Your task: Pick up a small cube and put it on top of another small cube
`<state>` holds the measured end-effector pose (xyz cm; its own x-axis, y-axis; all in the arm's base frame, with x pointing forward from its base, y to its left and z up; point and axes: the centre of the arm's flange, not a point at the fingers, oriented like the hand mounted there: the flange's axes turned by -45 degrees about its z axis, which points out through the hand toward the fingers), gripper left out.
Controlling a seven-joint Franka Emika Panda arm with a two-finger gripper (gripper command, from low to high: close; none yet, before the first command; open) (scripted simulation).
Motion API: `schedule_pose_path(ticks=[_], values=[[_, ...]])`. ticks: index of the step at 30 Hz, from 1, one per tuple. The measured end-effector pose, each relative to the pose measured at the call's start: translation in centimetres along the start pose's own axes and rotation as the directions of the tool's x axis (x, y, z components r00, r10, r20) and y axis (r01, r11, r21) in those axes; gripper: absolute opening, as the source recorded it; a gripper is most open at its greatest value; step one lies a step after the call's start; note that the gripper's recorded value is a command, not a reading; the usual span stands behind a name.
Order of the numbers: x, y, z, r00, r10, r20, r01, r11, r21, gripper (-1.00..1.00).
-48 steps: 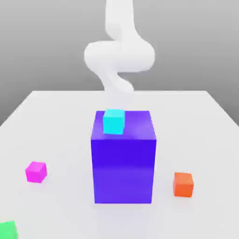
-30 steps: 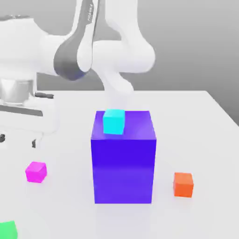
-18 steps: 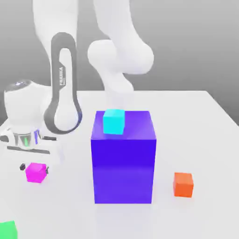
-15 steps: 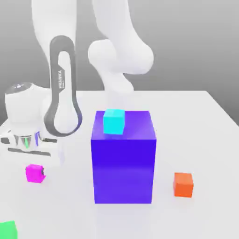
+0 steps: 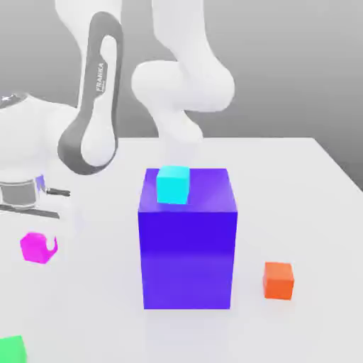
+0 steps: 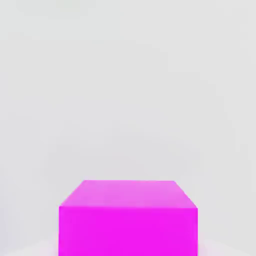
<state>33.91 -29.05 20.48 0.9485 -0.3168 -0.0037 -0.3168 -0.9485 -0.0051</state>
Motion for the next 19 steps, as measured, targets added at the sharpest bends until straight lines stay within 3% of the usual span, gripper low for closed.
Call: schedule_pose_path(ticks=[12,15,16,19], values=[[14.6,-6.1,-3.4,0.969,0.247,-0.004,-0.247,0.969,-0.001,-1.00],[15.6,-6.7,0.2,0.966,0.260,-0.005,-0.260,0.966,-0.002,-1.00],[15.6,-6.8,1.6,0.965,0.261,-0.005,-0.261,0.965,-0.002,1.00],[15.6,-6.8,1.6,0.965,0.261,-0.005,-0.261,0.965,-0.002,1.00]])
